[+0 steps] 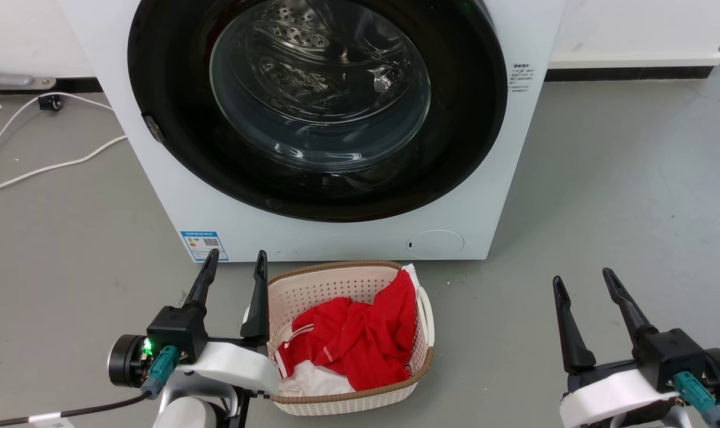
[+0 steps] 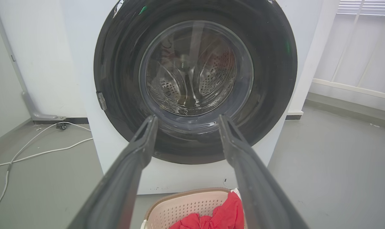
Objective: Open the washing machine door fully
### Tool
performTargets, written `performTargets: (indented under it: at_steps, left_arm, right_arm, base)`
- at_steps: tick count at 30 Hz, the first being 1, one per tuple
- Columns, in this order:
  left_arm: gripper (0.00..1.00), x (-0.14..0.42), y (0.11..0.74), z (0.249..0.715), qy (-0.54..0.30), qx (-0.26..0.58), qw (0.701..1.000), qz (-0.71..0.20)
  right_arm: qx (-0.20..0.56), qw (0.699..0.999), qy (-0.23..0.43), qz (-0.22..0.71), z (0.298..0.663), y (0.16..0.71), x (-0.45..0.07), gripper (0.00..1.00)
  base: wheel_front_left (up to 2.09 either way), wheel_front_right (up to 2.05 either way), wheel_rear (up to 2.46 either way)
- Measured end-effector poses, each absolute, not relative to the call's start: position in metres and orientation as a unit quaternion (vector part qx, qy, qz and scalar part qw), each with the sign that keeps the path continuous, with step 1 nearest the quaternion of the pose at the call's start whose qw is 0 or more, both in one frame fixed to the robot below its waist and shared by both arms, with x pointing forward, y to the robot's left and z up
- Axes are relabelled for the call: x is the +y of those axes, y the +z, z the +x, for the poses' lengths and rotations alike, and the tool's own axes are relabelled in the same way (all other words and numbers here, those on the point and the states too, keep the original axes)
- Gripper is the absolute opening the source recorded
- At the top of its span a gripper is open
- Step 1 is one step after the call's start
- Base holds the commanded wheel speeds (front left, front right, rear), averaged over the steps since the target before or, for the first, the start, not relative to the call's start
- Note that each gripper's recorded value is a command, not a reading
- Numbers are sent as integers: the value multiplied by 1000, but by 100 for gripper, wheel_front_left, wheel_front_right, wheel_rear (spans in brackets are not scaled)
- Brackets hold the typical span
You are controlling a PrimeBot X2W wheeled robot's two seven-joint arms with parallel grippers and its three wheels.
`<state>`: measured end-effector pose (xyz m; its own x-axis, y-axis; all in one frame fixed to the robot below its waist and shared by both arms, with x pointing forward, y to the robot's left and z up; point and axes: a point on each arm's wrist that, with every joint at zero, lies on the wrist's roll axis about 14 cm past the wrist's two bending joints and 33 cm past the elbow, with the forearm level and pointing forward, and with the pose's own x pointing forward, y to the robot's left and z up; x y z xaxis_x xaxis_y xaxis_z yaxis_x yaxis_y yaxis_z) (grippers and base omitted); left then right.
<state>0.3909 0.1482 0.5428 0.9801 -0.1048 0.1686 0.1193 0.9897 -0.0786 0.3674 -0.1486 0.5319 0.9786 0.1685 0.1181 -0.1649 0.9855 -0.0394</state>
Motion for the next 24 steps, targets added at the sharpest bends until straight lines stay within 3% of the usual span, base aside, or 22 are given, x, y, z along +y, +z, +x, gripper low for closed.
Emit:
performTargets:
  at_steps: [24]
  left_arm:
    - [100,151,541,387,-46,-90,995,-1]
  right_arm:
    - [-62,993,88,-36,367,529,-146,100]
  base:
    - [0,0,0]
